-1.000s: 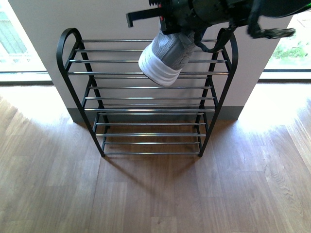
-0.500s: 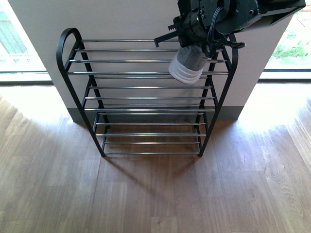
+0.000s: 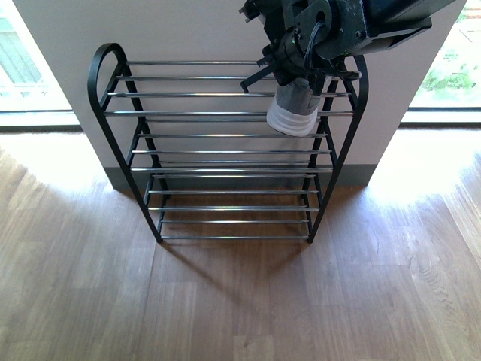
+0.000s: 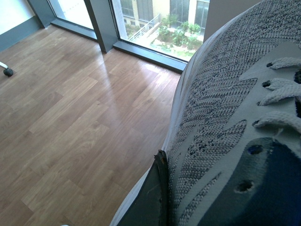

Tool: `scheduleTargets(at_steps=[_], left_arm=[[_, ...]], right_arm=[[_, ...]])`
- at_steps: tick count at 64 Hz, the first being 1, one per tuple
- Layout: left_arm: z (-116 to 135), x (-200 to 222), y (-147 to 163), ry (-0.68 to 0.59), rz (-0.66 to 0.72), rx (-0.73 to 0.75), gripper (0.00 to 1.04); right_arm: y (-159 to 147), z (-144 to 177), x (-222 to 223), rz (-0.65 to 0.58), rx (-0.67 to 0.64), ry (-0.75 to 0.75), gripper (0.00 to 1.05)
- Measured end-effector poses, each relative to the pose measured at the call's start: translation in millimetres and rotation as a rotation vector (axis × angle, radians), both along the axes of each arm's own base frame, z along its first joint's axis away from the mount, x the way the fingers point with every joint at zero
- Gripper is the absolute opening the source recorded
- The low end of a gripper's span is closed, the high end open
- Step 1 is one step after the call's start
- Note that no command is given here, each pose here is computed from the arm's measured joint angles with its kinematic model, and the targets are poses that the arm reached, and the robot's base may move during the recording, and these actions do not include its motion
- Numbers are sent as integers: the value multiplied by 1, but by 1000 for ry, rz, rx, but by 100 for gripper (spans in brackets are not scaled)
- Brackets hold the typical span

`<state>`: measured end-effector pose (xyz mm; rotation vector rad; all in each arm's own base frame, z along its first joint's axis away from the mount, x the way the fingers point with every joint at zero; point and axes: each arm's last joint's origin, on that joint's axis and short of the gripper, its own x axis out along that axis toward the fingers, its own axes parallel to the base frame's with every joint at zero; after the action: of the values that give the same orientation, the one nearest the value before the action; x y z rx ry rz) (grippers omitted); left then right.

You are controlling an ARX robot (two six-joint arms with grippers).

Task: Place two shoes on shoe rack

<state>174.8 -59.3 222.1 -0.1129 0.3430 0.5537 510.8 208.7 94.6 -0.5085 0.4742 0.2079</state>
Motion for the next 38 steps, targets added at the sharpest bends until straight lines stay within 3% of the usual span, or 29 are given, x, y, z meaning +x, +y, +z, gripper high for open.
scheduleTargets(at_steps=[14, 34, 38], left_arm=[[0, 0, 0, 0, 0, 0, 2], [0, 0, 0, 0, 0, 0, 2], [0, 0, 0, 0, 0, 0, 2]], right_arm=[[-8, 14, -14, 39, 75, -16, 43], [-54, 118, -112, 146, 400, -75, 96], [-70, 130, -139, 159, 448, -64, 96]])
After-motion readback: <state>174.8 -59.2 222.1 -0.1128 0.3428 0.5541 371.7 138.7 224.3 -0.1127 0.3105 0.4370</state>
